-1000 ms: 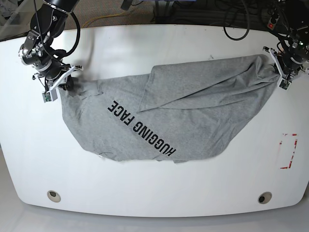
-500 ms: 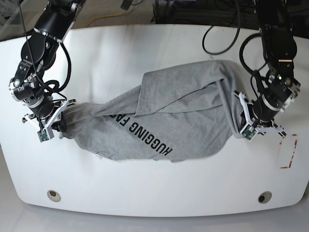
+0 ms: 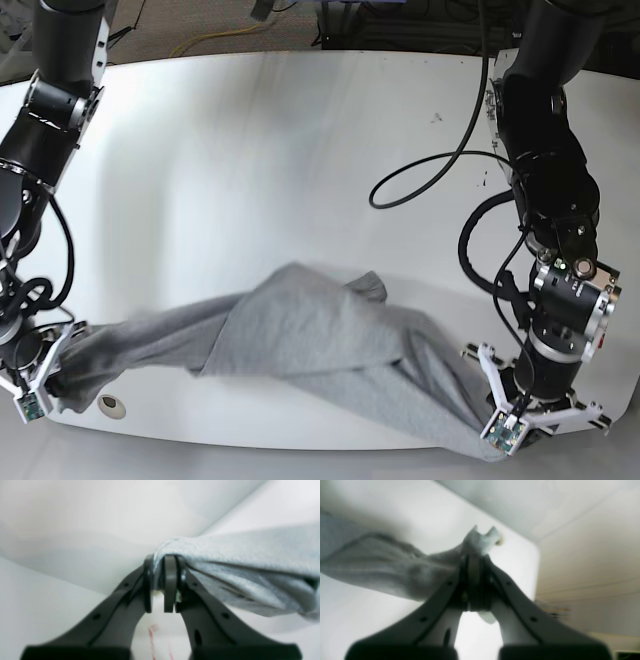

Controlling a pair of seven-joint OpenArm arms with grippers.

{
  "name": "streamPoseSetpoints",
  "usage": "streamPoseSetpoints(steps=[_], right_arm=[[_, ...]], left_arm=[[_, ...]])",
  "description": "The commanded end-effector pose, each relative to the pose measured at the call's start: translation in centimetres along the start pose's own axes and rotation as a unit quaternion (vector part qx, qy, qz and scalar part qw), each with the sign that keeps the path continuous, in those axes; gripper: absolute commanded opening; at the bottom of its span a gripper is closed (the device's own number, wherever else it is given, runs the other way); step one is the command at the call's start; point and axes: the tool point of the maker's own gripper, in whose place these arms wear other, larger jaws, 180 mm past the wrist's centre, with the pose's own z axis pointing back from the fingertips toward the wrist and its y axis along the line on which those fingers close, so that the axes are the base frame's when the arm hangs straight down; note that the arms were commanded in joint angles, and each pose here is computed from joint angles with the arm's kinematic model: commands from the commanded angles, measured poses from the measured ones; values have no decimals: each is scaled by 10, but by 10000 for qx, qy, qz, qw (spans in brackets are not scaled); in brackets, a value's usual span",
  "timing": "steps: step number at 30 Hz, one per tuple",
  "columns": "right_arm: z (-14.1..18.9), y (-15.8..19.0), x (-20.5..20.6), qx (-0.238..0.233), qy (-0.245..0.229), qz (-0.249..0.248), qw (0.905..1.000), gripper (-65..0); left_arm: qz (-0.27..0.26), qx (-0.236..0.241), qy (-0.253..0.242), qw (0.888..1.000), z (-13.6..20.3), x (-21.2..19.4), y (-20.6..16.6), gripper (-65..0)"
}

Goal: Fold the T-shirt properly
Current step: 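Swing the held shirt up and lay it flat on the table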

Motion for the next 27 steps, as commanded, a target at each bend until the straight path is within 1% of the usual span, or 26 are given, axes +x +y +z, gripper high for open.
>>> streamPoseSetpoints(steps=[1, 5, 7, 9, 13, 15, 17, 21, 24, 26, 27], right_arm=[[21, -37, 32, -462, -231, 246, 9984, -650], [44, -70, 61, -869, -194, 655, 9939, -650], [58, -89, 65, -1117, -85, 616, 9918, -650], [70, -101, 66, -1298, -18, 537, 9901, -650], [89, -108, 61, -1570, 126, 470, 9864, -650], [90, -103, 48, -1583, 290, 505, 9857, -650], [93, -96, 36, -1609, 355, 545, 9848, -650], [92, -62, 4, -1465, 454, 534, 9867, -650], [85, -30, -27, -1189, 657, 408, 9899, -650], [80, -6, -56, -936, 896, 253, 9913, -650], [80, 0, -66, -885, 972, 179, 9912, -650]], left_arm=[[-25, 478, -389, 9981, 7, 32, 29, -650], [-127, 1027, -618, 9927, 13, 63, 66, -650], [-164, 1291, -750, 9887, 19, 79, 86, -650], [-160, 1439, -867, 9857, 23, 90, 98, -650], [-97, 1548, -661, 9857, 26, 89, 108, -650], [-106, 1532, -580, 9864, 27, 86, 106, -650], [-112, 1497, -548, 9871, 25, 83, 103, -650], [-126, 1224, -241, 9921, 19, 54, 77, -650], [-134, 960, 50, 9953, 15, 28, 54, -650], [-165, 674, 401, 9968, 13, -4, 28, -650], [-177, 562, 515, 9969, 13, -15, 18, -650]])
